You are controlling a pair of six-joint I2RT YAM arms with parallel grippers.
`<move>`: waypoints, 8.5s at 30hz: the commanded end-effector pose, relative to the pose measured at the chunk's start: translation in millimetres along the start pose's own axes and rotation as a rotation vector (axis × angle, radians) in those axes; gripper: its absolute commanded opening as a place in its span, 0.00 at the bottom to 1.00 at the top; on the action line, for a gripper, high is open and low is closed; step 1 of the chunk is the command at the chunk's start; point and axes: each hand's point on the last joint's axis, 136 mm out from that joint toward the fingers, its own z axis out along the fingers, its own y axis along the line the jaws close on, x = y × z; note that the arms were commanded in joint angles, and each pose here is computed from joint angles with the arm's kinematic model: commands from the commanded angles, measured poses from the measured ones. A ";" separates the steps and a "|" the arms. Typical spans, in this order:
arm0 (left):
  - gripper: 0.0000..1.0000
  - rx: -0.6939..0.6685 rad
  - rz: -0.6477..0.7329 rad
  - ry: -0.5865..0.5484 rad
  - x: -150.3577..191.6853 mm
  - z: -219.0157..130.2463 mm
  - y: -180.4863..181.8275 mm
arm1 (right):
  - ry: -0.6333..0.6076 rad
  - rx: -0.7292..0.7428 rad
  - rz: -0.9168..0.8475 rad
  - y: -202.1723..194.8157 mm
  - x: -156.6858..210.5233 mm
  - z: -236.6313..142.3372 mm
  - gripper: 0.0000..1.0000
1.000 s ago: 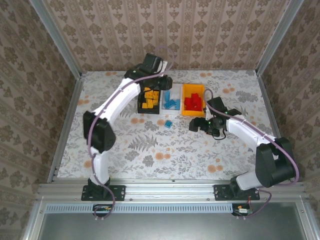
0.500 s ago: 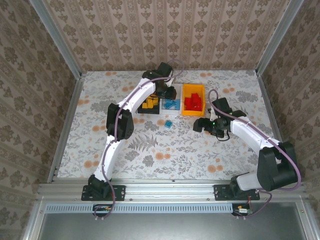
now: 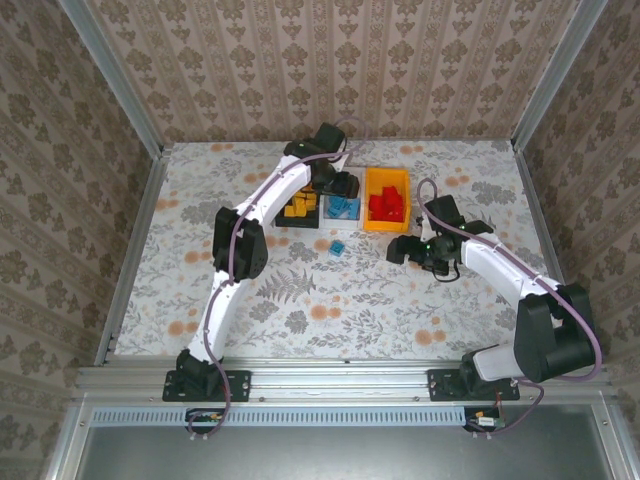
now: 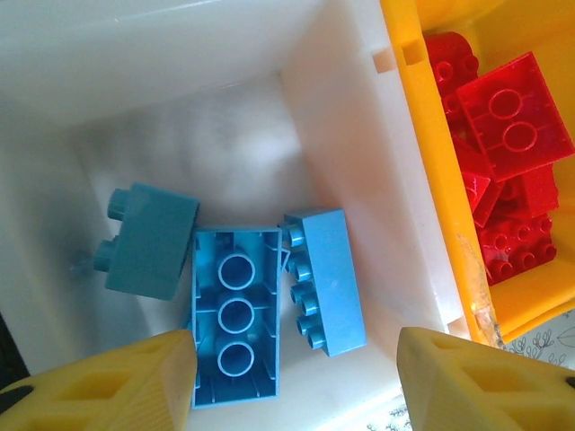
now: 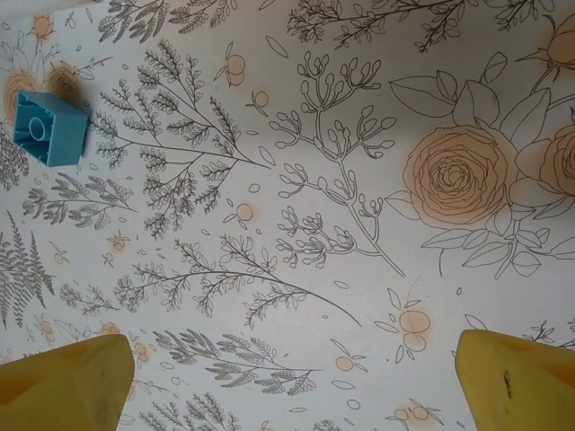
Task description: Sort the legos into containers by color
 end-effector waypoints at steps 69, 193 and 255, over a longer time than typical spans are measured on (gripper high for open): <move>0.34 -0.176 0.193 0.150 148.7 34.7 -11.8 | 0.094 0.004 0.087 -14.9 18.9 20.7 0.96; 1.00 -0.678 -0.280 -0.727 193.5 -215.7 248.4 | -0.878 0.184 -0.307 -81.3 -138.1 -28.1 1.00; 1.00 -0.671 -0.063 -0.807 174.3 -157.1 291.9 | -0.914 0.206 -0.343 -83.1 -130.1 -11.7 1.00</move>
